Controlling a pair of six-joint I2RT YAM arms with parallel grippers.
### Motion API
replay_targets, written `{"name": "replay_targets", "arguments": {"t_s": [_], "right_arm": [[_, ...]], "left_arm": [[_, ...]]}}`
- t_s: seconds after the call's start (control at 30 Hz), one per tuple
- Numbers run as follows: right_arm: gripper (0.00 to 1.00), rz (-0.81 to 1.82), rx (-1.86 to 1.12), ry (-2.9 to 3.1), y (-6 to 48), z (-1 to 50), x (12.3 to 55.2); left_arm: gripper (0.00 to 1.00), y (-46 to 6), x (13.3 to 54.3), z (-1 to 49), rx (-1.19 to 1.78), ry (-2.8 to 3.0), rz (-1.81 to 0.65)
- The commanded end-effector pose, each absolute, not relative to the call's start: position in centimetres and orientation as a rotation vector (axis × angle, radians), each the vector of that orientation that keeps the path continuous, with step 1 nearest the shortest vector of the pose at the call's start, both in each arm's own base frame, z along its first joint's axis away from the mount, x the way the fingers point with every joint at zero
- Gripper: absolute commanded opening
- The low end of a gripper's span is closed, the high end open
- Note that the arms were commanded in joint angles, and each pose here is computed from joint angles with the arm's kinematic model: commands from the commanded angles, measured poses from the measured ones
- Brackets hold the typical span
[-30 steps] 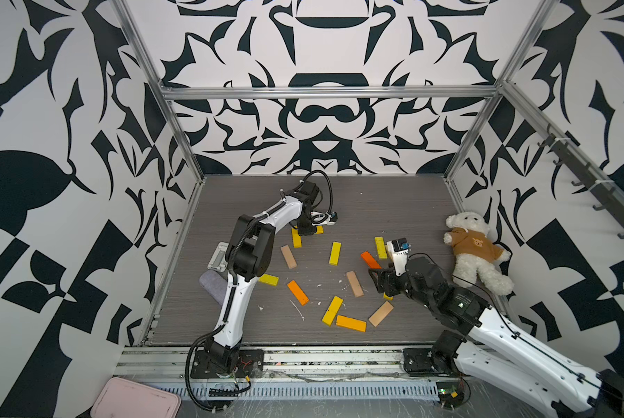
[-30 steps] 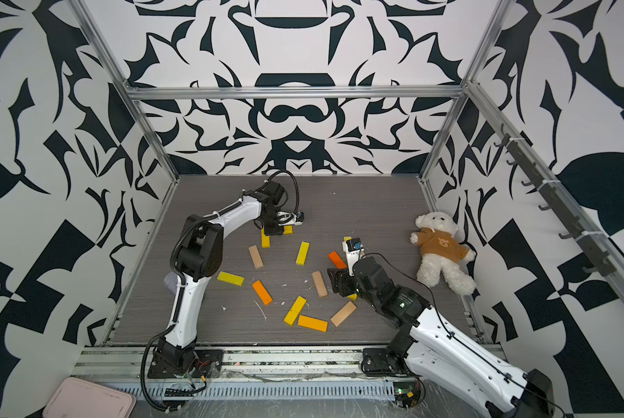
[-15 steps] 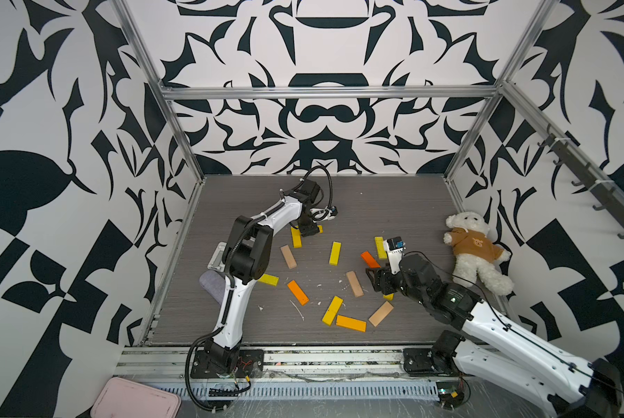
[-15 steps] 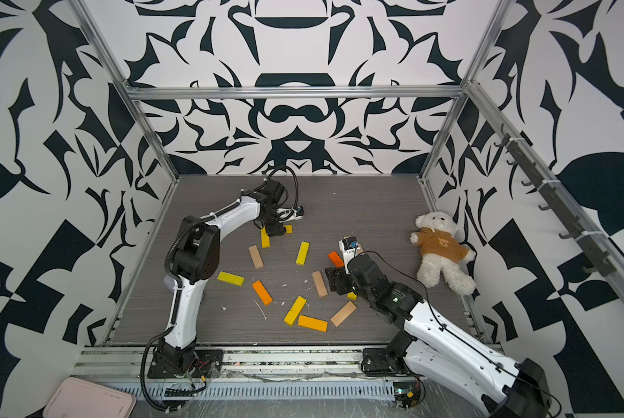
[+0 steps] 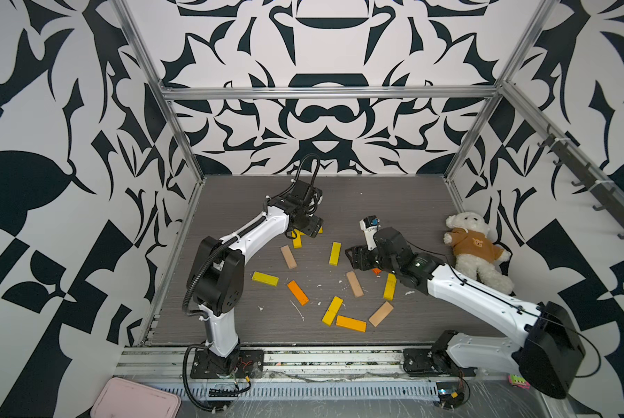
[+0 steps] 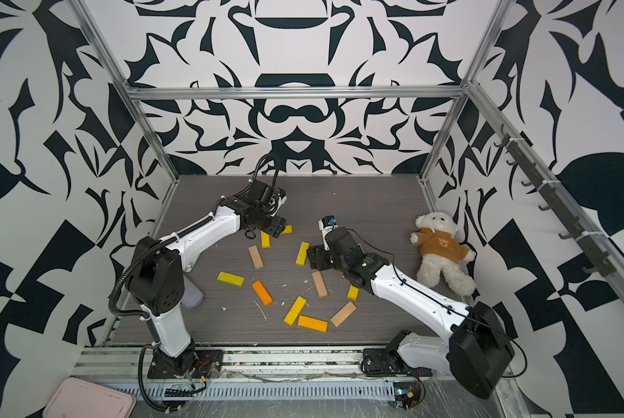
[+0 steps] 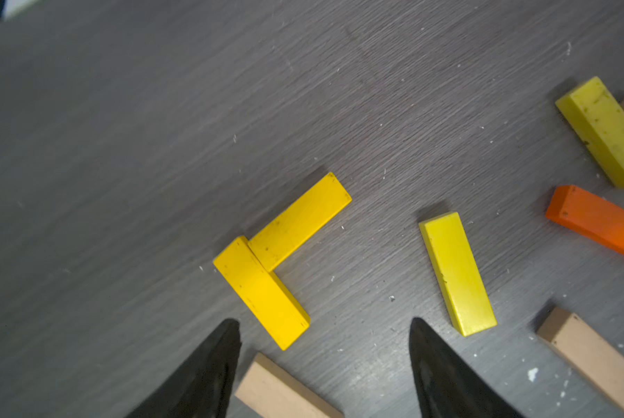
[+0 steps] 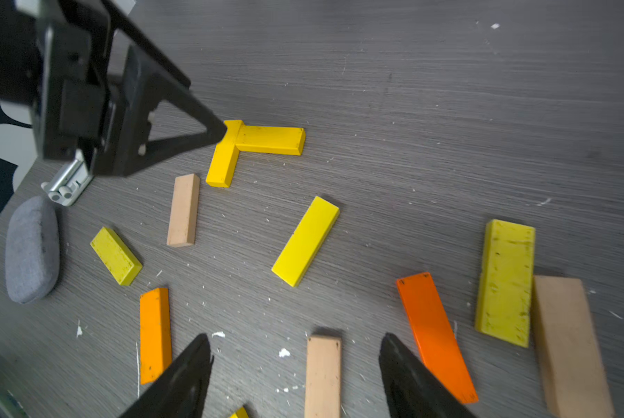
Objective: Assemble the number 8 with building blocks
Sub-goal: Assemble the building block at the center of the board, then adjust the building block at the center of the board.
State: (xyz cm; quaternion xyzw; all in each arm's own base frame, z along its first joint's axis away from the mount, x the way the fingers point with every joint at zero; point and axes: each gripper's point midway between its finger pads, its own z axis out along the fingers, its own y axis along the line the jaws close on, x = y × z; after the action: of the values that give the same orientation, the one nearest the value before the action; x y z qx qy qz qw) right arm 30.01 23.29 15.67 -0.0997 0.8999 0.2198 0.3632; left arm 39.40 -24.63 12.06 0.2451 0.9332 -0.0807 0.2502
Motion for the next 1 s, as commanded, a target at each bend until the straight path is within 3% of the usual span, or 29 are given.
{"name": "replay_targets", "arguments": {"t_s": [0.0, 0.33, 0.97], "right_arm": [[0.70, 0.725, -0.195, 2.254, 25.2, 17.8, 32.8], [0.52, 0.800, -0.075, 2.342, 27.1, 14.3, 38.2], [0.45, 0.850, -0.022, 2.419, 30.8, 8.9, 43.0]], "left_arm": [[0.75, -23.3, 37.7, 9.7, 0.310, 2.698, -0.259], [0.70, -21.1, 37.6, 5.8, 0.143, 2.789, -0.130], [0.62, -20.7, 39.4, 3.3, 0.254, 2.818, -0.119]]}}
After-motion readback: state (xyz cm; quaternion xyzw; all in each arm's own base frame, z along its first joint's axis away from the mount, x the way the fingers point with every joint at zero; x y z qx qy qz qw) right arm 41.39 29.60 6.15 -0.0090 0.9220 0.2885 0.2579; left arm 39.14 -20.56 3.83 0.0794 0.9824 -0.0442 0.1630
